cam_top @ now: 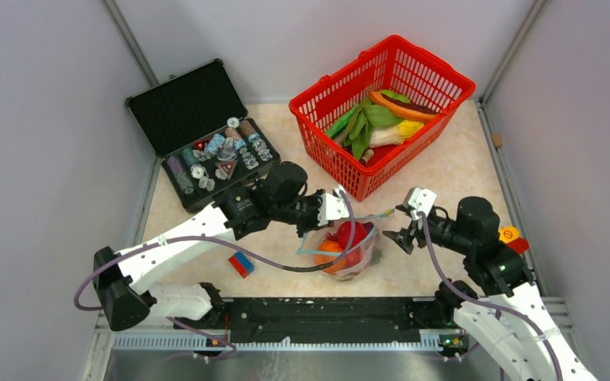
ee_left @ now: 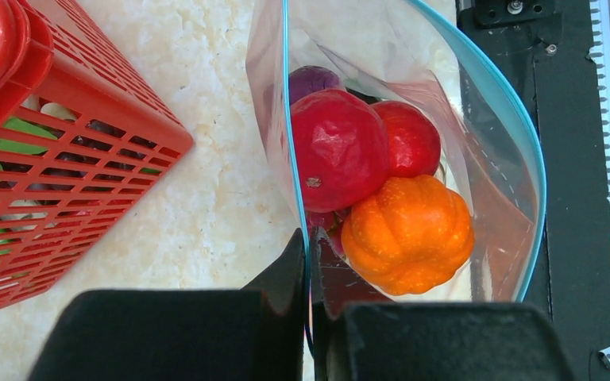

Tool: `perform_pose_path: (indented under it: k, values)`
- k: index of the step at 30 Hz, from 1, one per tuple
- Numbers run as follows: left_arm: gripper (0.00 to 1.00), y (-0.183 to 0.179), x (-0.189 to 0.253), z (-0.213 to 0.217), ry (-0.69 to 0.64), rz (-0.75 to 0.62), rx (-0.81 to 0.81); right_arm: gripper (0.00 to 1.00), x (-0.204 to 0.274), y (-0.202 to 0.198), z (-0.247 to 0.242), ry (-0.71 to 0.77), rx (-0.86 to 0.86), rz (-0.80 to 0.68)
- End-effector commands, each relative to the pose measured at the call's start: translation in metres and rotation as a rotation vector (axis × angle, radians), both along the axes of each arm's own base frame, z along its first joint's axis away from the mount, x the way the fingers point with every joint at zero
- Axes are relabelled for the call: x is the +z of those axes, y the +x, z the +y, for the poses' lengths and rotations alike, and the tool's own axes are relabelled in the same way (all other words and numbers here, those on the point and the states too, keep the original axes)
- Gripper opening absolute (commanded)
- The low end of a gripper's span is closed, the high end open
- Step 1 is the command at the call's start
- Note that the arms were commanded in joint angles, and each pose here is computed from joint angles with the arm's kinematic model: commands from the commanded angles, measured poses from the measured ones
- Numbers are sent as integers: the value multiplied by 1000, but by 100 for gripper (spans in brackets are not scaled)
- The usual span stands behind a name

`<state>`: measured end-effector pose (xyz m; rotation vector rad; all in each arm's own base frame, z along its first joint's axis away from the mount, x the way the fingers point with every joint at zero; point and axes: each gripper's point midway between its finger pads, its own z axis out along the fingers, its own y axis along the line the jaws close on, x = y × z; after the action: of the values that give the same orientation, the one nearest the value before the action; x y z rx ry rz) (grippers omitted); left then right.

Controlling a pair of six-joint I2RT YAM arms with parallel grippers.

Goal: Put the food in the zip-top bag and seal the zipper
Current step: Move the zipper food storage bag to the center of the board.

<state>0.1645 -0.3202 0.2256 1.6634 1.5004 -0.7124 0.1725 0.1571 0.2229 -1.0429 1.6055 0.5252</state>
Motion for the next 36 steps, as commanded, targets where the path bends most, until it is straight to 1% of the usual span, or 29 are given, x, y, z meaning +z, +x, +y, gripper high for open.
perform_pose_path:
  k: [1, 6, 8, 12, 15, 18, 21, 23, 25, 28, 30, 32, 36]
  values:
    - [0, -2, 21, -3, -51, -45, -43, 66, 24, -2, 1, -50, 81, -130]
    - [0, -4, 21, 1, -56, -59, -46, 58, 20, -1, 6, -74, 126, -109]
    - [0, -4, 22, 2, -62, -67, -53, 49, 25, 3, 9, -48, 135, -109]
    - [0, -7, 22, 1, -69, -62, -69, 44, 26, 12, 2, -13, 149, -109]
    - [0, -7, 22, 0, -73, -60, -79, 40, 38, 24, -2, 76, 172, -144]
    - [0, -4, 23, -2, -77, -66, -79, 41, 35, 28, -9, 122, 234, -119]
    - [0, -1, 22, -3, -67, -69, -81, 48, 40, 15, -2, 150, 358, -135]
    - [0, 1, 23, -3, -63, -70, -81, 51, 37, 18, -3, 148, 350, -126]
    - [0, 3, 26, -4, -65, -73, -79, 56, 32, 20, -3, 147, 354, -132]
    - [0, 5, 31, -6, -75, -83, -88, 60, 35, 11, 2, 172, 432, -184]
    - [0, 7, 34, -7, -73, -87, -89, 61, 37, 7, 4, 177, 446, -204]
    - [0, 9, 34, -6, -62, -88, -85, 62, 39, 10, 1, 164, 396, -183]
    - [0, 13, 33, -4, -53, -89, -73, 60, 41, 32, -17, 74, 195, -155]
